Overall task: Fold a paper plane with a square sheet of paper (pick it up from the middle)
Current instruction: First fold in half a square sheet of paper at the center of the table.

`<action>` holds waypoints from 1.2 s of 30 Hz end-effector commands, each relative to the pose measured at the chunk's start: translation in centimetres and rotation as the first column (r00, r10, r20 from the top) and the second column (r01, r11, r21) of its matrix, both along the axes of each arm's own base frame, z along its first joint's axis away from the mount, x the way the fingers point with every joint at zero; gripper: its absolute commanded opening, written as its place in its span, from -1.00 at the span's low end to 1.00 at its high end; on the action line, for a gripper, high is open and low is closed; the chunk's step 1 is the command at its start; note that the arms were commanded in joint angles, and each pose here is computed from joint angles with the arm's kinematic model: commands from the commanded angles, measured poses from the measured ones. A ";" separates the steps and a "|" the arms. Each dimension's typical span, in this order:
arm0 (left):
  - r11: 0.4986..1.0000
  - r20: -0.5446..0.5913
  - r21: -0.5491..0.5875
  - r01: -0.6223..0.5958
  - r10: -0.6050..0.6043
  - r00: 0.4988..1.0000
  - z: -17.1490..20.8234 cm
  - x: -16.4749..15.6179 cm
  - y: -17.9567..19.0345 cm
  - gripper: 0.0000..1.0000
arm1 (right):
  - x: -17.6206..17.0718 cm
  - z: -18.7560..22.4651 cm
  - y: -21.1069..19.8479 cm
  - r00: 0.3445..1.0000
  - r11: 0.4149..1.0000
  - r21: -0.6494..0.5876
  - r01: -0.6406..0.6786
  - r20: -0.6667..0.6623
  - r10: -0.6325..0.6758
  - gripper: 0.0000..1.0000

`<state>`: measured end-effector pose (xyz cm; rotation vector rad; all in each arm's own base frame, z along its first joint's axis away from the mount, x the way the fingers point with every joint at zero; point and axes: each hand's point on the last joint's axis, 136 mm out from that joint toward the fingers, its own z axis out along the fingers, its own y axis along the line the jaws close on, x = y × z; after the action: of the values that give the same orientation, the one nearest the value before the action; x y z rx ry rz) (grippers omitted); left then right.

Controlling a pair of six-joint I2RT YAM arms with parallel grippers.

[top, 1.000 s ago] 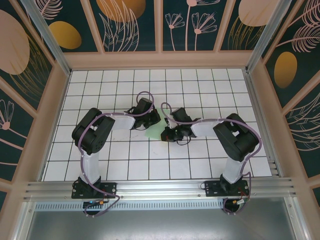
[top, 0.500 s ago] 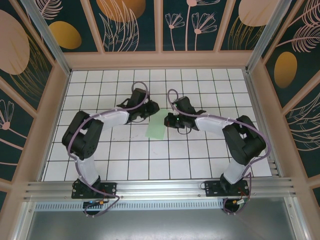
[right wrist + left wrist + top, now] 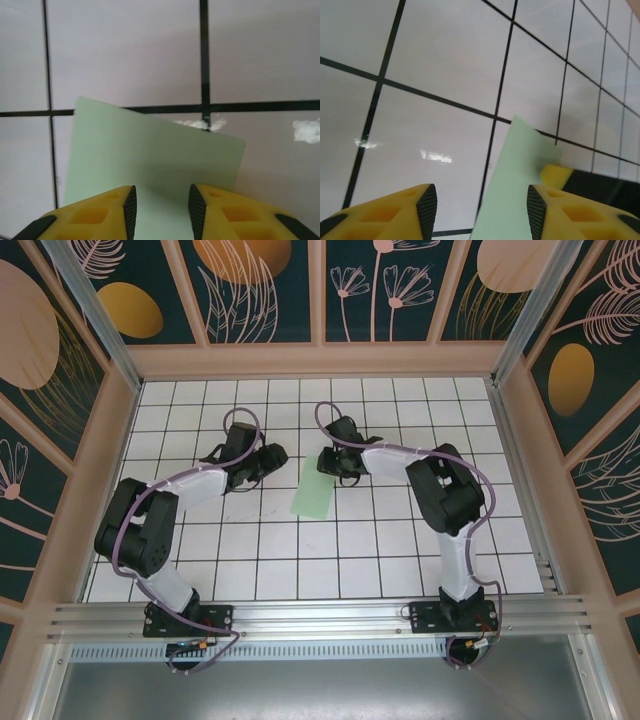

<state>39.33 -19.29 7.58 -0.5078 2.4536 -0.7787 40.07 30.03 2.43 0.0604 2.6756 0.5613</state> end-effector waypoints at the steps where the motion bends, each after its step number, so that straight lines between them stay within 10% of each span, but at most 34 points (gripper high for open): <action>1: 1.000 0.010 0.006 0.020 -0.020 1.000 0.4 -0.8 0.3 0.17 | -0.3 -1.7 -0.1 0.999 0.998 -0.056 -0.009 -0.039 0.007 -0.23; 14: 0.971 -0.083 -0.204 0.125 -0.144 0.986 -0.7 -6.5 -2.1 0.50 | -1.5 -4.1 0.9 0.986 0.992 0.008 -0.129 -0.101 0.129 -0.22; 36: 0.960 -0.193 -0.190 0.206 -0.242 0.951 -3.1 -9.8 -6.1 0.43 | -2.2 -6.2 -1.0 0.984 0.998 0.053 -0.038 -0.172 0.047 -0.26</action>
<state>29.21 -24.82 4.12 -0.4057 2.6885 -1.0710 41.48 31.41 2.36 0.0052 2.6378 0.7786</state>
